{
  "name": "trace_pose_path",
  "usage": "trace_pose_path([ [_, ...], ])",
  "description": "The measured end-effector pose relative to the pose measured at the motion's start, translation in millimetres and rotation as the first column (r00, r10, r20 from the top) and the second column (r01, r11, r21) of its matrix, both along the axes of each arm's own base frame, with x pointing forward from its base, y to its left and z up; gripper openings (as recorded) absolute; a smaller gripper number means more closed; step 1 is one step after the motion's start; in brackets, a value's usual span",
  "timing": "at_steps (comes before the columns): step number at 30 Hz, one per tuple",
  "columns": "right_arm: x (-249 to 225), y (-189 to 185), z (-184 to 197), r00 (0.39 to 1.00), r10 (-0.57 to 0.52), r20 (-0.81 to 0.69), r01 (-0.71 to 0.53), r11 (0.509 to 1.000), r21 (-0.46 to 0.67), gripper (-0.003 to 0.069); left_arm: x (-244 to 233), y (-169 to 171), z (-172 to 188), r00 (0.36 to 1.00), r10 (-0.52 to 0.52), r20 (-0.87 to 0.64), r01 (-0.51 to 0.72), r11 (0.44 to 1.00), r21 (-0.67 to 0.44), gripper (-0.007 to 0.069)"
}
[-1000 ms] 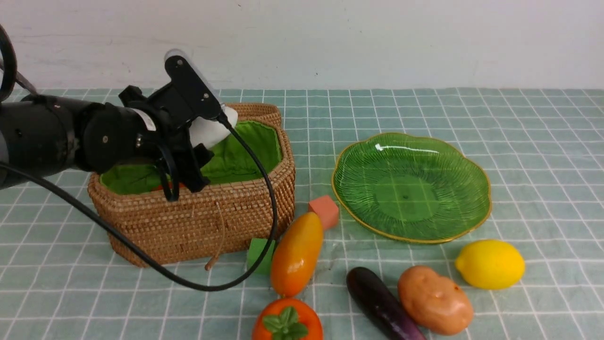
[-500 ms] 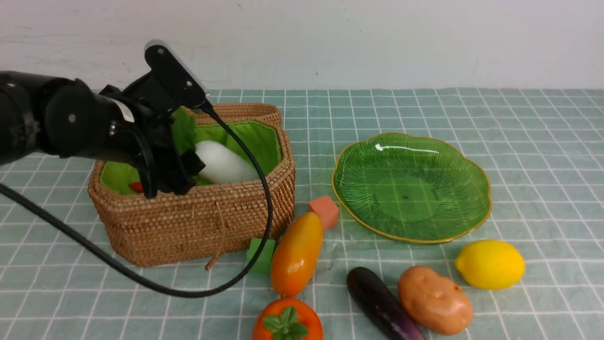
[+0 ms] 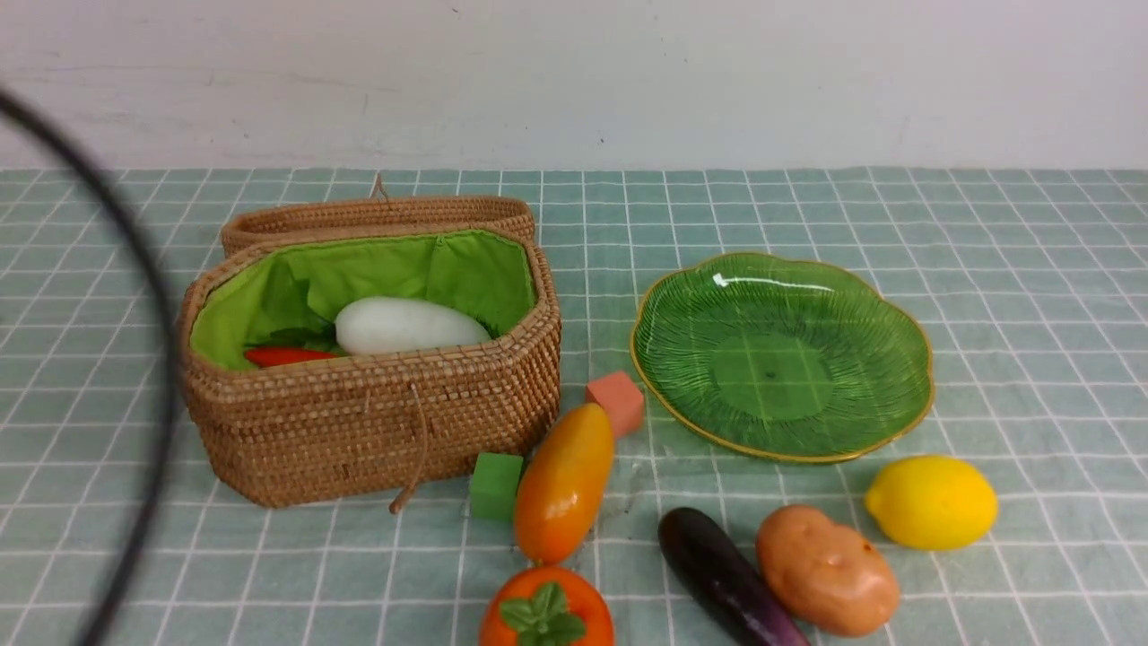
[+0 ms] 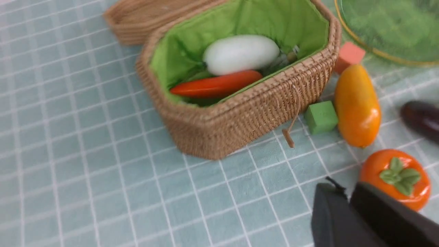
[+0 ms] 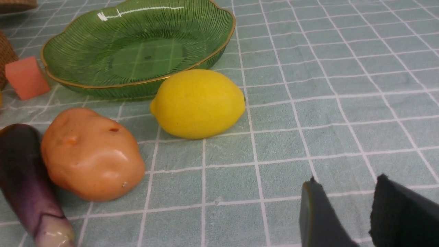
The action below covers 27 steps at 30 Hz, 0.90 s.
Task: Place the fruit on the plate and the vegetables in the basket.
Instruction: Grab a tomato with your right arm and place it on the plate on the right.
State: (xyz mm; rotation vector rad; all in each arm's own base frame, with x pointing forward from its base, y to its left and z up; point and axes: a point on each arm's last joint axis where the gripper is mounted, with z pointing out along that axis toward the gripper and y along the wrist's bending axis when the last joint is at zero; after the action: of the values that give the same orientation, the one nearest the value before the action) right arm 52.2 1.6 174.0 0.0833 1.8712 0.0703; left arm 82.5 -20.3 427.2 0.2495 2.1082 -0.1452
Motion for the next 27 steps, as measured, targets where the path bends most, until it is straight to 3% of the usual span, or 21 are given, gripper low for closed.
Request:
trace_pose_path([
  [4, 0, 0, 0, 1.0, 0.0, 0.0, 0.0, 1.0, 0.0, 0.0242, -49, 16, -6, 0.992, 0.081, 0.099, -0.07, 0.992, -0.108, -0.0013],
  [7, 0, 0, 0, 1.0, 0.0, 0.0, 0.0, 1.0, 0.0, 0.0242, -83, 23, -45, 0.978, 0.122, 0.168, -0.082, 0.97, -0.228, -0.0013],
  [14, 0, 0, 0, 1.0, 0.0, 0.0, 0.0, 1.0, 0.0, 0.0242, -73, 7, -104, 0.992, 0.065, 0.11, -0.014, 0.909, -0.416, -0.0013],
  [20, 0, 0, 0, 1.0, 0.0, 0.0, 0.0, 1.0, 0.0, 0.0242, -58, 3, -111, 0.974, 0.089, 0.207, 0.025, 0.87, -0.492, -0.0013],
  [27, 0, 0, 0, 1.0, 0.0, 0.0, 0.0, 1.0, 0.0, 0.0242, -56, 5, -108, 0.96, 0.109, 0.258, 0.028, 0.879, -0.476, -0.0013],
])
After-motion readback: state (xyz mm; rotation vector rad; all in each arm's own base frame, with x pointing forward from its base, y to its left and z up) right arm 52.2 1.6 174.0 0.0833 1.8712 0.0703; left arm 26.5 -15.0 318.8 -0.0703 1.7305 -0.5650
